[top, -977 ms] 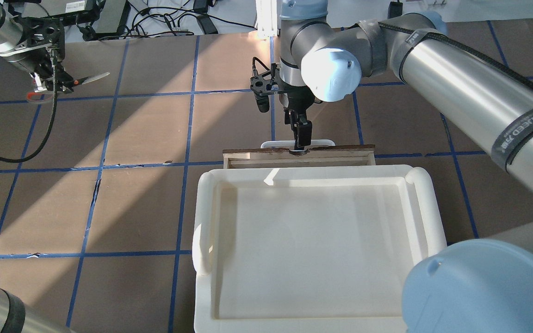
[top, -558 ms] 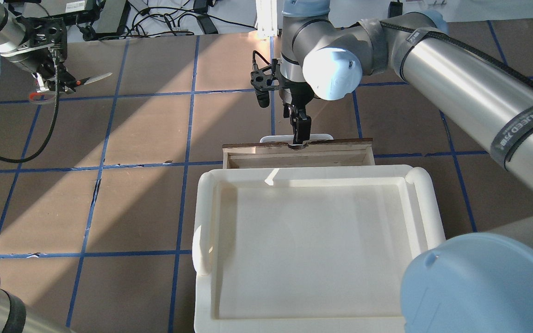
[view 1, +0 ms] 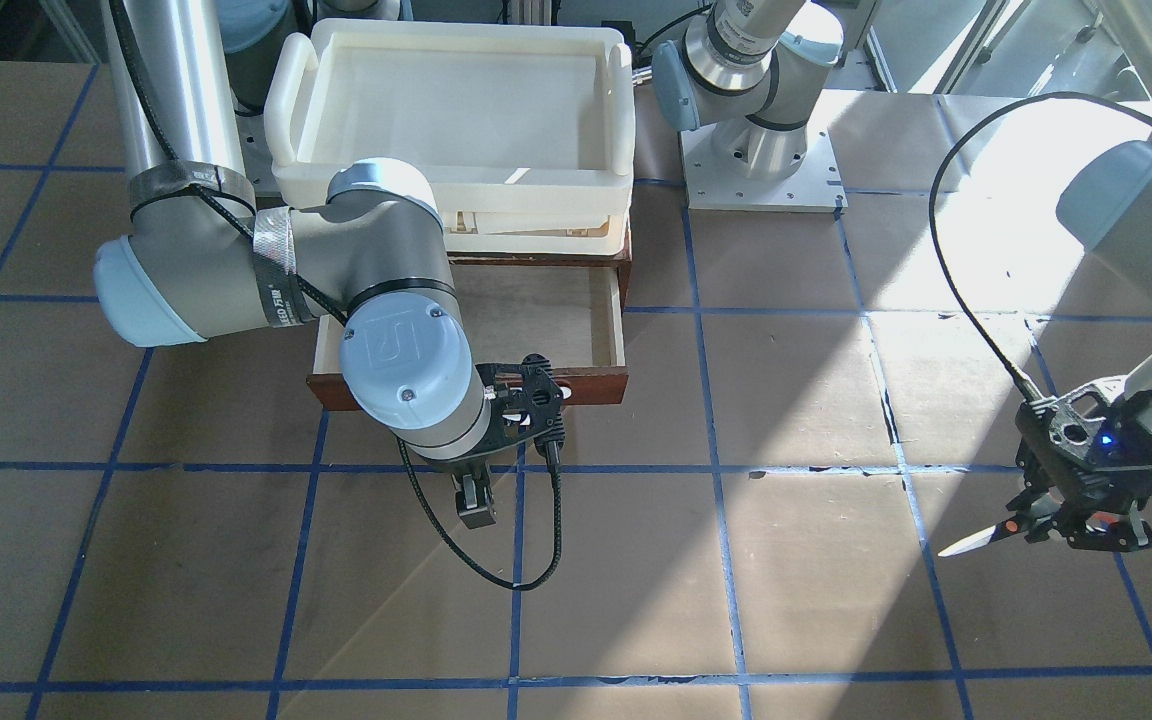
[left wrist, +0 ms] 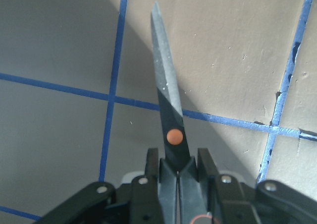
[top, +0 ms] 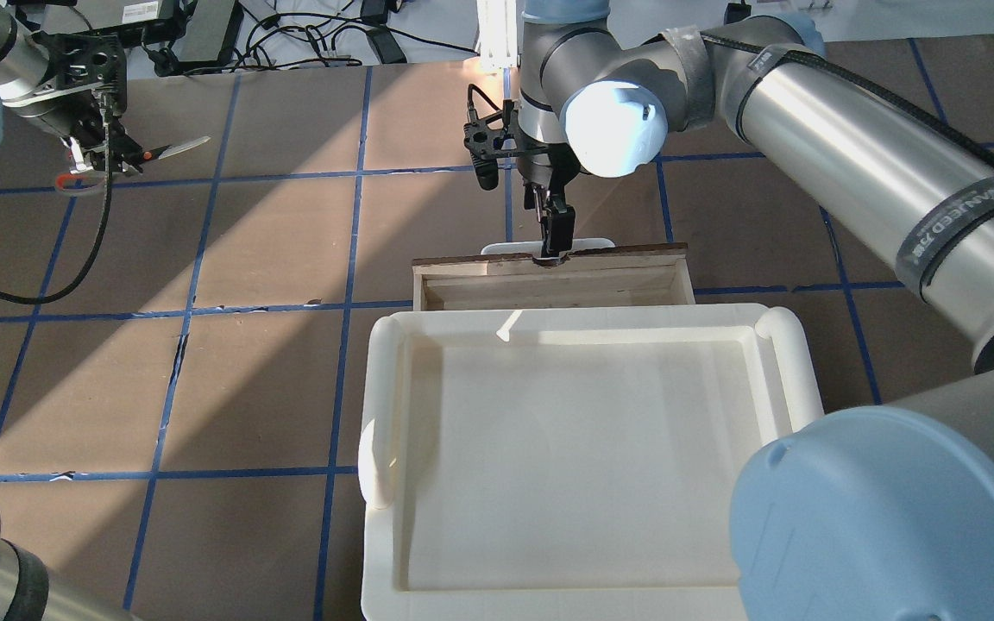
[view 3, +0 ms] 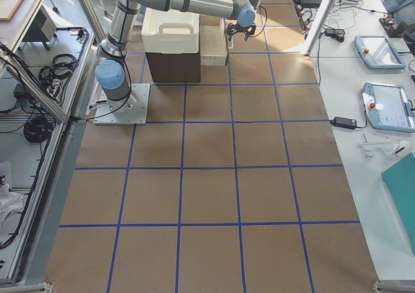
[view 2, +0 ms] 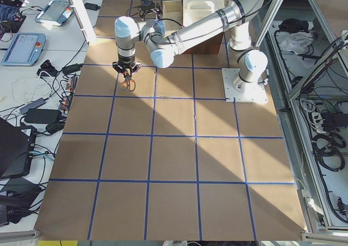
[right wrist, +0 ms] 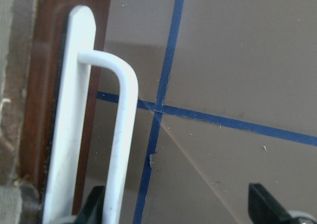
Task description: Place scissors in drawer with both arms
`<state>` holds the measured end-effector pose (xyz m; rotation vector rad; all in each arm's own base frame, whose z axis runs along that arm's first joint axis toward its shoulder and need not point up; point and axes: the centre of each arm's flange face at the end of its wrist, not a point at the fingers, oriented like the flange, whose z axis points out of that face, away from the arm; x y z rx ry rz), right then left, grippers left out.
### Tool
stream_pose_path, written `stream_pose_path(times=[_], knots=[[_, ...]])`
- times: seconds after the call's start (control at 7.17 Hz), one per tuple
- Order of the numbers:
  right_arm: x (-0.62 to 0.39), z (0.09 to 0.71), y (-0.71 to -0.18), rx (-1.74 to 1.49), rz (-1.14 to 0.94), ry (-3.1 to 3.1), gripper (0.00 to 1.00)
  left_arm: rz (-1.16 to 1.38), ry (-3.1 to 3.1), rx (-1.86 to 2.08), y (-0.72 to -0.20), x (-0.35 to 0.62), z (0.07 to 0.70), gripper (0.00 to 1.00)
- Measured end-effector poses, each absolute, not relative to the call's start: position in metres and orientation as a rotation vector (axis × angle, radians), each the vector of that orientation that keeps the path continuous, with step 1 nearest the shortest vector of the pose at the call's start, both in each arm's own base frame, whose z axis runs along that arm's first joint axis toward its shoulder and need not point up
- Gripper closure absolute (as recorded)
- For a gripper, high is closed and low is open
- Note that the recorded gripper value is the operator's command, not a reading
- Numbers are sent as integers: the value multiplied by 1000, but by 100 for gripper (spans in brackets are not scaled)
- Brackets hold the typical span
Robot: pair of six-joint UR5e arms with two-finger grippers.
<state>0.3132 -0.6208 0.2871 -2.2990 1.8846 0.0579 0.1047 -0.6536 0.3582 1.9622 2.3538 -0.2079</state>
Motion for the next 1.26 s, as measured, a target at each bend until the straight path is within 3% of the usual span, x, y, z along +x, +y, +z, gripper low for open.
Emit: stream_pose_path(times=[1.26], knots=[[312, 282, -644, -2295, -2, 1901, 0, -209, 2356, 1963, -655, 105, 355, 100]])
